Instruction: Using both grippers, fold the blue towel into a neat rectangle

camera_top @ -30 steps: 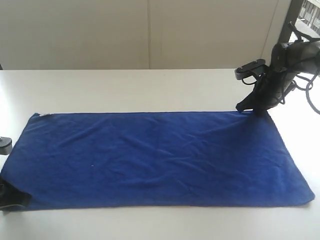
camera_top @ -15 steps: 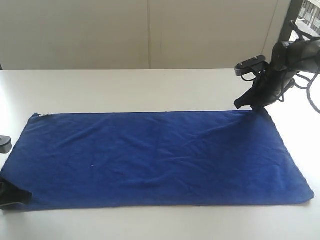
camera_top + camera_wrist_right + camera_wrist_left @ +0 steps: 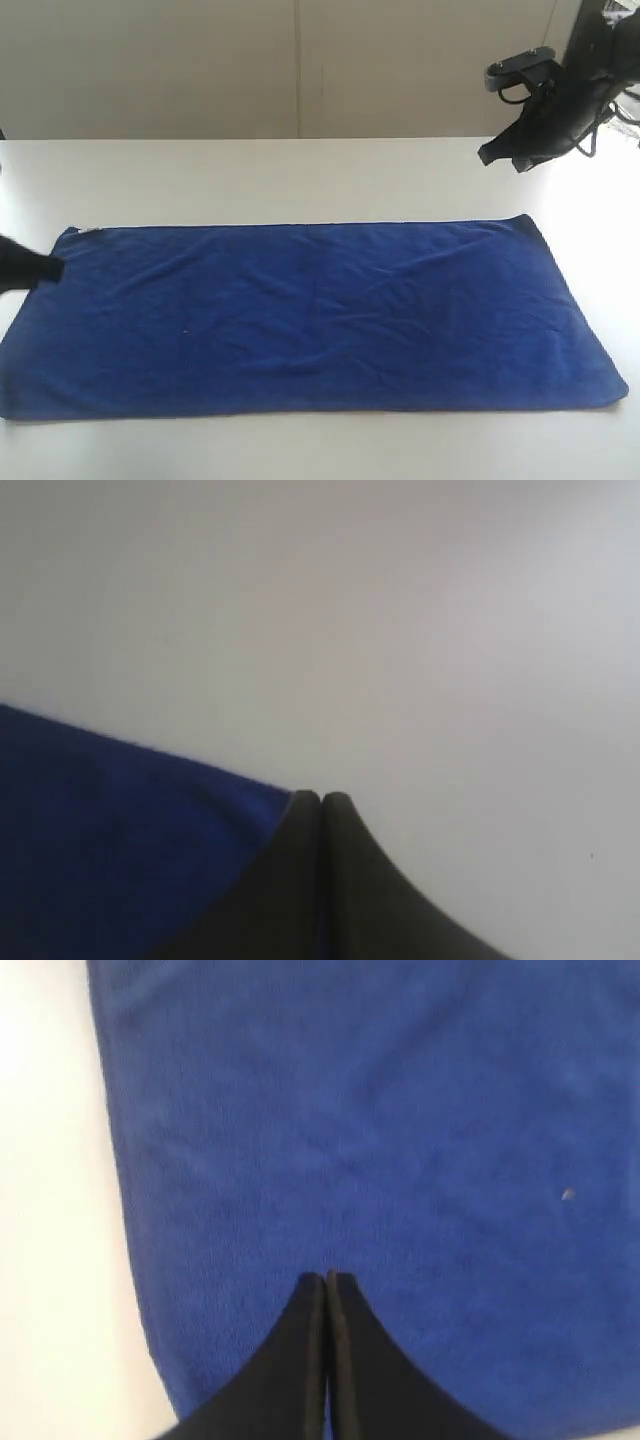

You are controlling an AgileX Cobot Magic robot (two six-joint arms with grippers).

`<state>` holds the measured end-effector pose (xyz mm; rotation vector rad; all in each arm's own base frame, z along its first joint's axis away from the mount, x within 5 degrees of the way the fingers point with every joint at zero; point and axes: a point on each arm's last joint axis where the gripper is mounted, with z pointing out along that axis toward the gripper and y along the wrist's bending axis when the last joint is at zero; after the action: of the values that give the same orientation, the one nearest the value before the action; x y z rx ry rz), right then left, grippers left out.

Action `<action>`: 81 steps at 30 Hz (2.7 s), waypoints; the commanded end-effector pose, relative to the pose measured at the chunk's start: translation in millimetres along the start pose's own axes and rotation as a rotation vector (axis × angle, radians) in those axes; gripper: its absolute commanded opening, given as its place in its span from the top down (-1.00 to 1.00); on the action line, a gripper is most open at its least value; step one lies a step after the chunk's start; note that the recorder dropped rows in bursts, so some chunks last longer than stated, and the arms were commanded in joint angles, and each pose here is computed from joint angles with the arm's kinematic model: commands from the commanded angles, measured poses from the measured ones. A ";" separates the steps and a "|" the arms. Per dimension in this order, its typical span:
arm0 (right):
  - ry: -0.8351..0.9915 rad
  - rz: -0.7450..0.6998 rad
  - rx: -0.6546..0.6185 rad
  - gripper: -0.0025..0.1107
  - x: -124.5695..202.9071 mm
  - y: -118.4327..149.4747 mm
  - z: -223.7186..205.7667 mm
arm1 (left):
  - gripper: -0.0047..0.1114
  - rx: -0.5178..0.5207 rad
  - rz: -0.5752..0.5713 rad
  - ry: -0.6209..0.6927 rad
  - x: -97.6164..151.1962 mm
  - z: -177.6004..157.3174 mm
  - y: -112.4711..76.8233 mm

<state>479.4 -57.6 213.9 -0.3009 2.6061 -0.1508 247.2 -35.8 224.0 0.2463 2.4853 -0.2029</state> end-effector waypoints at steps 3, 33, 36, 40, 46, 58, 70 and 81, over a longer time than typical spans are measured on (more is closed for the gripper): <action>0.165 -0.005 -0.261 0.96 22.5 27.7 -40.8 | 0.92 0.052 0.045 -0.161 -27.8 -69.3 -15.4; 0.239 0.093 -0.042 0.96 128.5 47.7 22.2 | 0.92 0.068 0.085 -0.243 -0.1 -114.3 -25.9; 0.251 0.078 -0.039 0.96 130.4 47.6 25.1 | 0.92 0.066 0.103 -0.244 -0.1 -114.3 -25.9; 0.265 0.068 -0.008 0.96 132.1 44.8 25.8 | 0.92 0.062 0.104 -0.253 -0.9 -114.5 -25.6; 0.298 0.048 0.029 0.96 135.1 41.4 24.9 | 0.92 0.059 0.103 -0.261 -1.7 -114.6 -25.3; 0.354 0.071 0.067 0.96 146.8 20.4 22.7 | 0.92 0.060 0.102 -0.261 -1.7 -114.6 -25.4; 0.353 0.062 0.083 0.96 149.4 10.5 19.7 | 0.92 0.060 0.102 -0.261 -1.7 -114.6 -25.4; 0.171 0.102 0.130 0.96 120.9 5.2 -41.6 | 0.92 0.059 0.102 -0.263 -1.9 -114.7 -25.4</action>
<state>360.5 -79.2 171.5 -0.1502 2.7995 -0.3306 179.0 -36.2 319.1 0.3492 2.2025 -0.2349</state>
